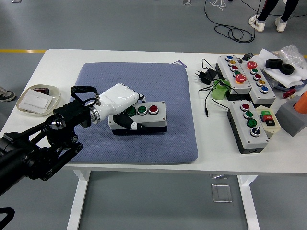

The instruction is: Pick up the button,place it on the desk,press the button,press the button

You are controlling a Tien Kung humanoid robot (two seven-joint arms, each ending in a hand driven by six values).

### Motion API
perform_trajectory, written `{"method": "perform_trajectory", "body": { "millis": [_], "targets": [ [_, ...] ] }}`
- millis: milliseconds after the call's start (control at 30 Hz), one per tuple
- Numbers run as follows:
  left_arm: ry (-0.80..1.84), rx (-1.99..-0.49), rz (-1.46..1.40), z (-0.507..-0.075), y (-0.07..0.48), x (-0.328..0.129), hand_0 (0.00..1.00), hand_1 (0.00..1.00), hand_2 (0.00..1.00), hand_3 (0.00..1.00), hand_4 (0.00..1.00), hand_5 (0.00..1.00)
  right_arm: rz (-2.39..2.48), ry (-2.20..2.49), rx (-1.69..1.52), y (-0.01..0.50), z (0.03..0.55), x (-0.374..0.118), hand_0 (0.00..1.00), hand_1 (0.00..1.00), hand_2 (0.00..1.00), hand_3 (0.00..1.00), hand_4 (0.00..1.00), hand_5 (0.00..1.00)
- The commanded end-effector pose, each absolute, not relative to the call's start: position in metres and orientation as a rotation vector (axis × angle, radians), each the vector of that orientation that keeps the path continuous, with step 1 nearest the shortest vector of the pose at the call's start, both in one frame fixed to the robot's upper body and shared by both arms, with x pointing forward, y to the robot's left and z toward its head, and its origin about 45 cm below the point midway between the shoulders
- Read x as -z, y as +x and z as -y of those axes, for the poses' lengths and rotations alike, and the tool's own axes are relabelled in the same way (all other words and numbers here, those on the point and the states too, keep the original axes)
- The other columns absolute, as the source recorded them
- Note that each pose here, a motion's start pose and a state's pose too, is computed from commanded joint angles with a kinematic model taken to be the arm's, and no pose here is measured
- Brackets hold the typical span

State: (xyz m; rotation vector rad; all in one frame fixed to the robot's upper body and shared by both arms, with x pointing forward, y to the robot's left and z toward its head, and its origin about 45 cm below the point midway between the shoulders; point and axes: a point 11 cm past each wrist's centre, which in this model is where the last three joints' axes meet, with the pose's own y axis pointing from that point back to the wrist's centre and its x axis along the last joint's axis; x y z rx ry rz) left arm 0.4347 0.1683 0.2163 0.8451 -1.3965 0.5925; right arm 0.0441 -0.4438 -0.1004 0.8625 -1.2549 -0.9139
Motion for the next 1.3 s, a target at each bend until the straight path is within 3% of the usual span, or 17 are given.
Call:
{"method": "perform_trajectory", "body": {
  "millis": [533, 567, 733, 767, 933, 967, 1133, 1167, 1300],
  "targets": [
    [0.884, -0.597, 1.362, -0.175, 0.439, -0.211, 0.264, 0.099, 0.121, 0.266, 0.389, 0.002, 1.256, 0.865, 0.911, 0.046, 0.444, 0.100, 0.670, 0.662, 0.722, 0.603, 0.381, 0.233],
    [0.885, -0.595, 1.361, -0.174, 0.439, -0.211, 0.258, 0.147, 0.171, 0.378, 0.451, 0.002, 1.257, 0.865, 0.912, 0.046, 0.444, 0.100, 0.670, 0.662, 0.721, 0.603, 0.382, 0.233],
    [0.881, -0.589, 1.364, -0.174, 0.438, -0.211, 0.258, 0.147, 0.171, 0.378, 0.451, 0.002, 1.257, 0.866, 0.911, 0.046, 0.444, 0.100, 0.670, 0.662, 0.721, 0.603, 0.382, 0.233],
    [0.881, -0.588, 1.363, -0.174, 0.438, -0.211, 0.269, 0.230, 0.264, 0.472, 0.509, 0.002, 1.257, 0.866, 0.911, 0.046, 0.444, 0.100, 0.670, 0.663, 0.721, 0.603, 0.382, 0.233],
    [0.901, -0.584, 1.351, -0.175, 0.439, -0.210, 0.269, 0.230, 0.264, 0.472, 0.509, 0.002, 1.255, 0.866, 0.910, 0.046, 0.444, 0.100, 0.670, 0.663, 0.721, 0.603, 0.382, 0.233],
    [0.904, -0.585, 1.349, -0.176, 0.438, -0.210, 0.512, 0.495, 0.514, 0.742, 0.706, 0.191, 1.255, 0.866, 0.911, 0.046, 0.444, 0.100, 0.670, 0.662, 0.722, 0.602, 0.381, 0.233],
    [0.916, -0.588, 1.339, -0.177, 0.438, -0.209, 0.512, 0.495, 0.514, 0.742, 0.706, 0.191, 1.252, 0.866, 0.910, 0.046, 0.444, 0.100, 0.670, 0.662, 0.722, 0.602, 0.381, 0.233],
    [0.921, -0.586, 1.335, -0.177, 0.438, -0.209, 0.554, 0.640, 0.697, 0.858, 0.874, 0.451, 1.252, 0.866, 0.910, 0.046, 0.444, 0.100, 0.671, 0.662, 0.722, 0.603, 0.381, 0.233],
    [0.933, -0.582, 1.327, -0.179, 0.438, -0.207, 0.554, 0.640, 0.697, 0.858, 0.874, 0.451, 1.252, 0.864, 0.913, 0.044, 0.444, 0.100, 0.671, 0.662, 0.722, 0.603, 0.381, 0.233]
  ]
}}
